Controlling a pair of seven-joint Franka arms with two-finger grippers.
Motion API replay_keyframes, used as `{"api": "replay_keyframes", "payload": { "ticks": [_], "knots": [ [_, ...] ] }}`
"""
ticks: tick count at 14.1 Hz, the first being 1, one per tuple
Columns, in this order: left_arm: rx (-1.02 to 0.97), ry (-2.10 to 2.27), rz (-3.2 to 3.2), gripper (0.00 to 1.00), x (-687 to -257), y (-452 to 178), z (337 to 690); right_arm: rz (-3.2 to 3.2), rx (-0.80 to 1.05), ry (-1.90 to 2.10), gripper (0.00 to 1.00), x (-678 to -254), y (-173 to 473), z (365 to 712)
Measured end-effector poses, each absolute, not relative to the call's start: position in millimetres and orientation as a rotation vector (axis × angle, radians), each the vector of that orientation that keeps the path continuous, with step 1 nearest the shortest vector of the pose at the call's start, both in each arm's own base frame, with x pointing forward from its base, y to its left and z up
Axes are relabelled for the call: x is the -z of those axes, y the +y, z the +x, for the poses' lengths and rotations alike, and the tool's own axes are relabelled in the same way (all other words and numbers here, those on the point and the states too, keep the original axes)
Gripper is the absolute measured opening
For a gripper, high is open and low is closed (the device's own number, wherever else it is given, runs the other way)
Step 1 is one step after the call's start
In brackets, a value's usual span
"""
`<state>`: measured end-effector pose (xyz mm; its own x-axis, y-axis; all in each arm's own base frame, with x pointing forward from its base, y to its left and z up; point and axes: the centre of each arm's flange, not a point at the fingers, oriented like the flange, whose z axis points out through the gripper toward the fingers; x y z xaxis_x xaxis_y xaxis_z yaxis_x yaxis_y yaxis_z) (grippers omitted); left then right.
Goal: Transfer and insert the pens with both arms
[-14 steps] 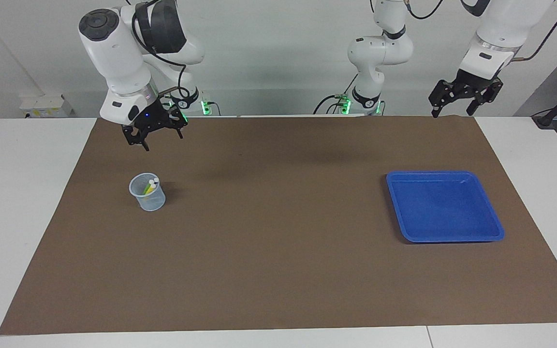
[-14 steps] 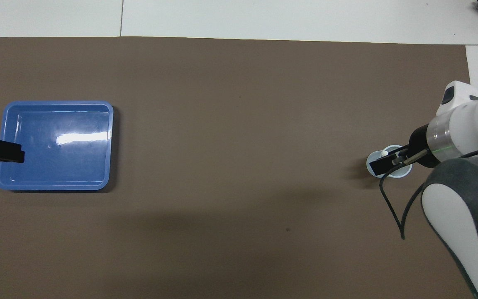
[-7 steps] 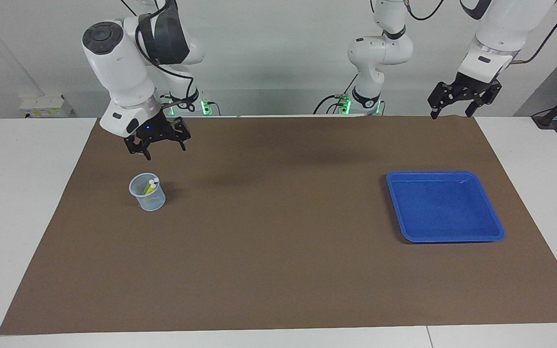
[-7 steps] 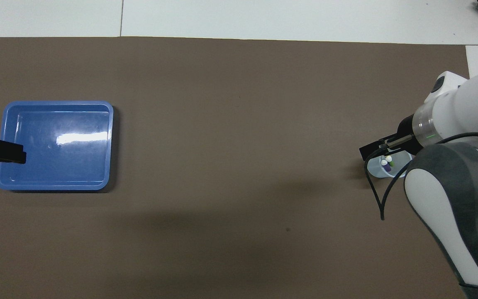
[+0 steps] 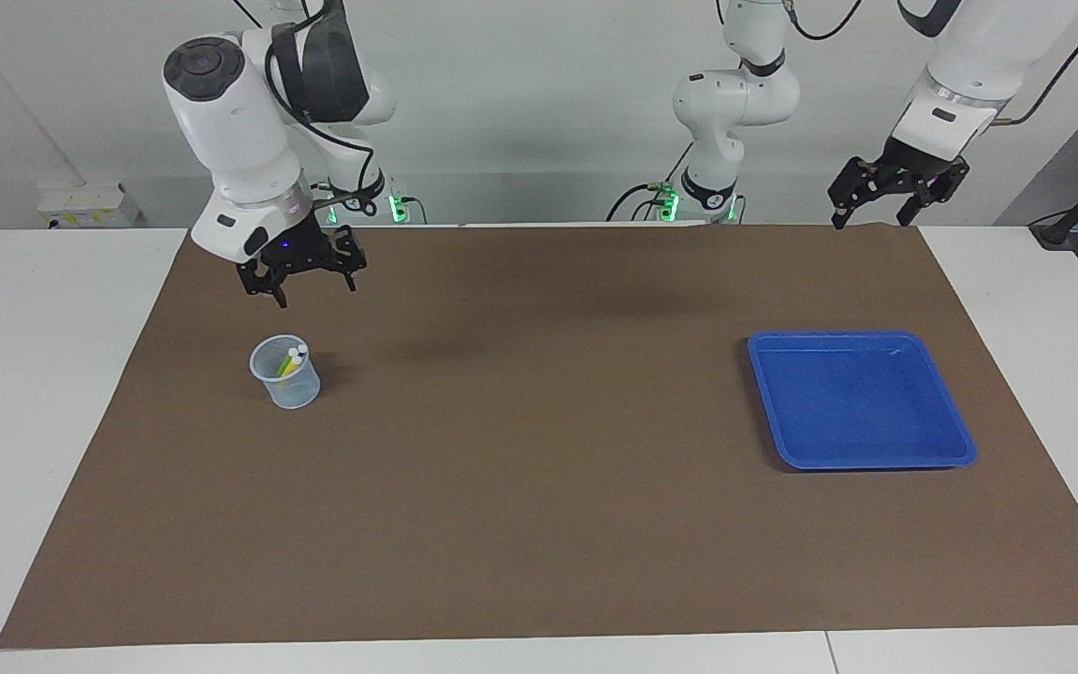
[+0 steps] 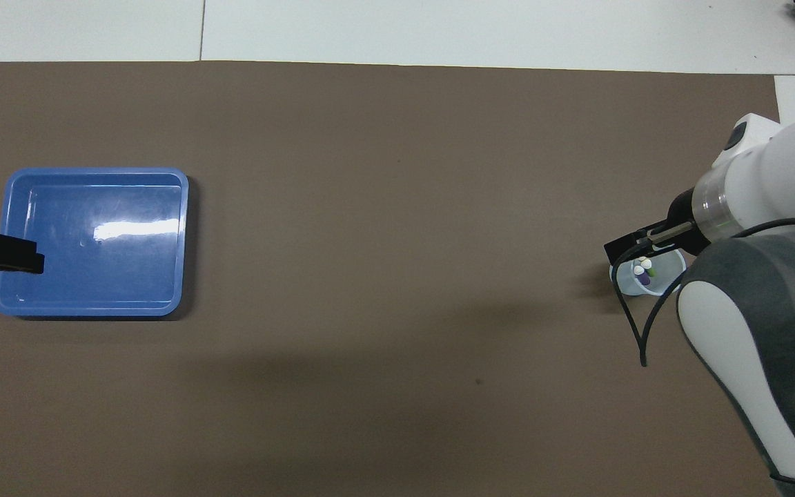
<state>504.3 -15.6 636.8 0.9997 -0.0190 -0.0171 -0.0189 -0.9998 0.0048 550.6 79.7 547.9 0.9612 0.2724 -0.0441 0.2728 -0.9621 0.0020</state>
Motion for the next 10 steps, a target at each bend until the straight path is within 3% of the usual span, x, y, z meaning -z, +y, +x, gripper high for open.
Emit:
{"api": "replay_keyframes", "payload": {
  "ticks": [10],
  "knots": [
    [0.031,-0.033,3.135,1.0,-636.6,-17.0,504.0,3.094,0.059,0.364,1.0,-555.5,80.1,550.8]
  ]
}}
